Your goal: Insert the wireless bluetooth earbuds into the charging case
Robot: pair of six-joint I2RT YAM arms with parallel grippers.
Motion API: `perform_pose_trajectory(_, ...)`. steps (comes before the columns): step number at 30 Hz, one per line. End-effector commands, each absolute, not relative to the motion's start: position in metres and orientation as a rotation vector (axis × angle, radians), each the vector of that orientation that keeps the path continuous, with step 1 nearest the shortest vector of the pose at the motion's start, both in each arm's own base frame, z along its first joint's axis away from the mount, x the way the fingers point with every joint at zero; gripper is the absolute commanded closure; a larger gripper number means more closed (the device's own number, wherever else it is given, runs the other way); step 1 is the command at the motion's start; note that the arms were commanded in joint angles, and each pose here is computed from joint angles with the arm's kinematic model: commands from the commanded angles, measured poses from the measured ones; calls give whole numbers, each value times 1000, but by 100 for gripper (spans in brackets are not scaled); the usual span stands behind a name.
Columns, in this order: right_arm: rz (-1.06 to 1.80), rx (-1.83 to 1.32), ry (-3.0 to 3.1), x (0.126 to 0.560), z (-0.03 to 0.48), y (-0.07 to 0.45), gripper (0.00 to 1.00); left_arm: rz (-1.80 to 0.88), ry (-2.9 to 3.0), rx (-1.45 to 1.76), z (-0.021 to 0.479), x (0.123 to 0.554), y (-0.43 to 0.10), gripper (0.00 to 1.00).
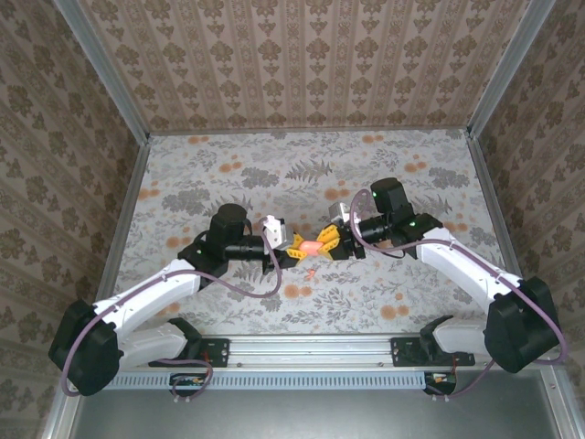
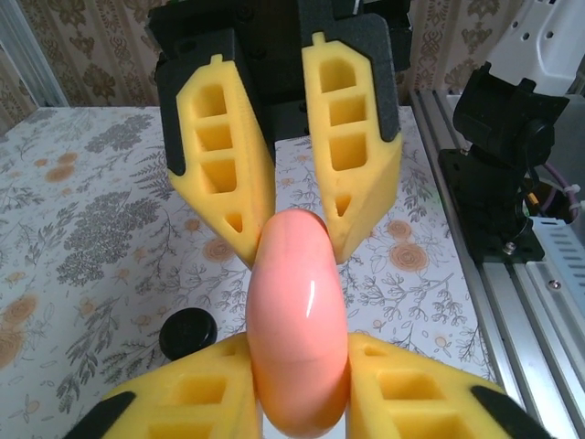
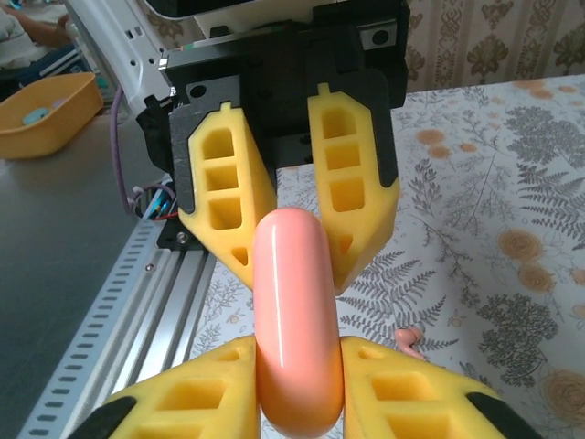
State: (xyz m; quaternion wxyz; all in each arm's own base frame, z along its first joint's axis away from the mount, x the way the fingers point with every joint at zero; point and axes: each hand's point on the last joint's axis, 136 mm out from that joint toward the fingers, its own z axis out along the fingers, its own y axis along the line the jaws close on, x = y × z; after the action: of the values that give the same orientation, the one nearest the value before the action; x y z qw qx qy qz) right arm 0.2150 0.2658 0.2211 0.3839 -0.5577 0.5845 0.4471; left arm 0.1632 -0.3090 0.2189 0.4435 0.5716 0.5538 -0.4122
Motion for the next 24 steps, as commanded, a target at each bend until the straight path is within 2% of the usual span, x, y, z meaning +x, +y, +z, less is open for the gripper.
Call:
perform_pose_trajectory(1,1124,-1455,1456,213,232,267,78,-1028,1351,1427,221,162,-310,67)
perform_pose_trajectory(3,1085,-1477,1463,212,231,267,79,-1030,1361,1434,219,161,-310,64)
perform_pose_trajectory(11,1030,-1521,1472,211,229,269,80,-1036,1353,1441,220,161,-311,64)
perform_pose_trajectory(18,1029,-1525,1450,210,233,271,79,-1039,1358,1449,218,161,-312,76)
perform_pose_trajectory(22,1025,-1498,1447,213,235,273,64,-1034,1358,1449,219,161,-312,78)
perform_pose_trajectory(24,1035,-1483,1452,215,235,274,60,-1033,1354,1447,220,161,-312,78)
